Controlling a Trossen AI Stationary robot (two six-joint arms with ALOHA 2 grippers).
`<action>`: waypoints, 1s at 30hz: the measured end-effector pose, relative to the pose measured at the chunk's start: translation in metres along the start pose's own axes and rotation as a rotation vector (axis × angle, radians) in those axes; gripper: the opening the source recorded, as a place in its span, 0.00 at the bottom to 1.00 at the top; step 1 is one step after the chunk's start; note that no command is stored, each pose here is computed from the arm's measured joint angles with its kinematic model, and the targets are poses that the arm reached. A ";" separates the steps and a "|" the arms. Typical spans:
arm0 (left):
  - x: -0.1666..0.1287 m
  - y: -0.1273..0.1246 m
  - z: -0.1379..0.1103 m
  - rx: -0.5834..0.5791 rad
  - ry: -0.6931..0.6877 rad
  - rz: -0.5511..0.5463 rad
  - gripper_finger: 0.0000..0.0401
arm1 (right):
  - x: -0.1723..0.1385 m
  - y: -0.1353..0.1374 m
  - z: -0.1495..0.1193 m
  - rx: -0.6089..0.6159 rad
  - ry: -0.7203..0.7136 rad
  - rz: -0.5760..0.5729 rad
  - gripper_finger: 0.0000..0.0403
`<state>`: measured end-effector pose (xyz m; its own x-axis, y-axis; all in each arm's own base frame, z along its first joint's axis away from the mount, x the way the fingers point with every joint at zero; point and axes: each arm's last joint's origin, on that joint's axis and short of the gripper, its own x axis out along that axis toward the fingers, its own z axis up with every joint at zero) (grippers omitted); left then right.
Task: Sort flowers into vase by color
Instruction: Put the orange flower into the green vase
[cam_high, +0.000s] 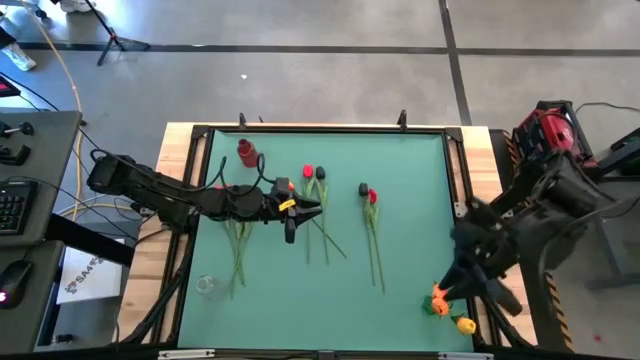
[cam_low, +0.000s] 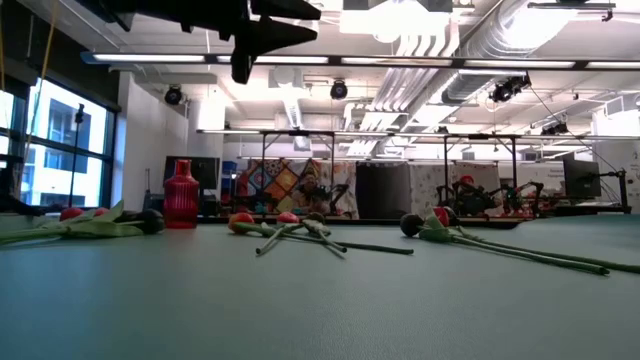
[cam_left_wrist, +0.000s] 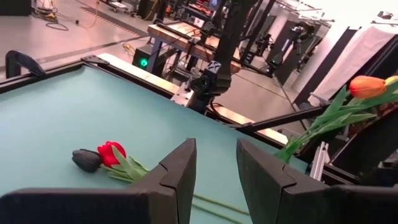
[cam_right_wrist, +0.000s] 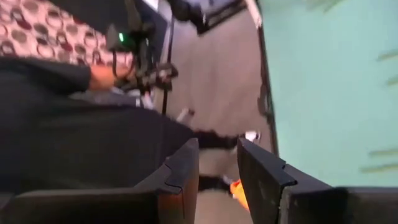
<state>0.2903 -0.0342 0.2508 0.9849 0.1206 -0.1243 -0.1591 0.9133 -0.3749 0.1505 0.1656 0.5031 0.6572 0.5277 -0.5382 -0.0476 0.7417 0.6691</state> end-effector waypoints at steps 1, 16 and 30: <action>0.000 0.000 0.000 0.006 0.005 -0.004 0.25 | 0.004 0.000 0.001 0.004 0.014 -0.002 0.24; 0.000 0.003 -0.004 0.065 0.050 0.006 0.25 | 0.057 -0.005 -0.012 0.045 0.299 -0.137 0.24; 0.003 0.015 0.001 0.061 0.057 0.001 0.25 | 0.036 0.014 -0.020 0.202 0.327 0.050 0.24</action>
<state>0.2913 -0.0193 0.2458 0.9789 0.1008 -0.1777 -0.1541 0.9353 -0.3185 0.1584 0.2028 0.4831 0.3819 0.6891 -0.6159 0.0969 0.6329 0.7682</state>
